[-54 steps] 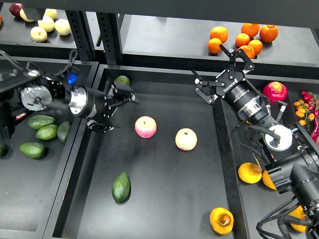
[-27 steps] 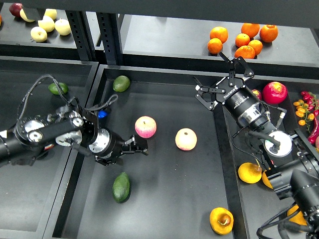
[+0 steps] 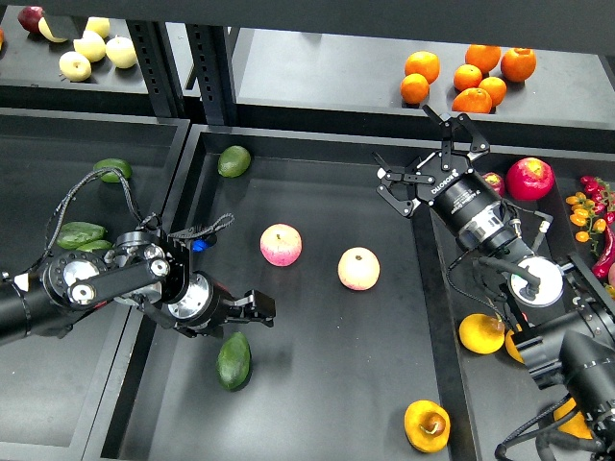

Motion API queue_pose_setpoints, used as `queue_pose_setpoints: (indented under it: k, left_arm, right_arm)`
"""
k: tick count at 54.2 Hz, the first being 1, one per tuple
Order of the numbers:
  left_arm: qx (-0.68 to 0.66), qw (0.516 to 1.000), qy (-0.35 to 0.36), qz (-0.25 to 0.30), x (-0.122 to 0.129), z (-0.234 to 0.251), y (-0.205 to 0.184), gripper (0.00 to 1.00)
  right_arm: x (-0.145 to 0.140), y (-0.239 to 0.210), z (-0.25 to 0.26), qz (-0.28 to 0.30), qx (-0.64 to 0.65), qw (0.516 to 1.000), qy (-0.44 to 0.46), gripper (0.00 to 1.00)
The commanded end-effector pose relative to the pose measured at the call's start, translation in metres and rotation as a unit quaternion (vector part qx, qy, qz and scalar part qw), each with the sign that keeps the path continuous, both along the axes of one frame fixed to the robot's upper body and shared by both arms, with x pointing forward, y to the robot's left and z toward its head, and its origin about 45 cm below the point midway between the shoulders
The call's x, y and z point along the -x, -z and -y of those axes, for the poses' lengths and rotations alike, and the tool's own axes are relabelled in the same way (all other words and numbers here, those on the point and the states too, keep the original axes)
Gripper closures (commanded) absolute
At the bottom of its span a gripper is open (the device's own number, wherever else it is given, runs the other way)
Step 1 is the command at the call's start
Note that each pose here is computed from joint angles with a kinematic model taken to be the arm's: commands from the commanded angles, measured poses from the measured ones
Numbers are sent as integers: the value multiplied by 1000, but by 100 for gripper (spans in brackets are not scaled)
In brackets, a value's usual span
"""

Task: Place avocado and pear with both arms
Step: 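Lower the left gripper onto the green avocado on the table, then close the left gripper around the green avocado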

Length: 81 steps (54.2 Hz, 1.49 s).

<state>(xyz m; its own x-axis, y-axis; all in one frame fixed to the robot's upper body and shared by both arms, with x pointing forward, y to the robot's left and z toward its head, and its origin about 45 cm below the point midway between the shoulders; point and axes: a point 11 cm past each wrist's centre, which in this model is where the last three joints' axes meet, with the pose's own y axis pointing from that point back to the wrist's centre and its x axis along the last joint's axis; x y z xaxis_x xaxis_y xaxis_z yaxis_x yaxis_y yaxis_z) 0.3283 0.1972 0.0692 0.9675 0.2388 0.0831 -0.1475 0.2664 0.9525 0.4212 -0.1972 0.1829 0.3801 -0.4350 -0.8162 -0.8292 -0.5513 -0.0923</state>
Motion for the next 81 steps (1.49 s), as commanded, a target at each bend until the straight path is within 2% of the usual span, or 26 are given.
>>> queue_pose_setpoints:
  k: [1,81]
  left_arm:
    - [-18,1000,5,-1,6,-8,10,1]
    - [-45,999,5,-28,29,-2,49,1]
  right_arm:
    - [0,-1,0,2,-1,1000,0,1]
    - [2,1,0,0,-1,1000,0,1]
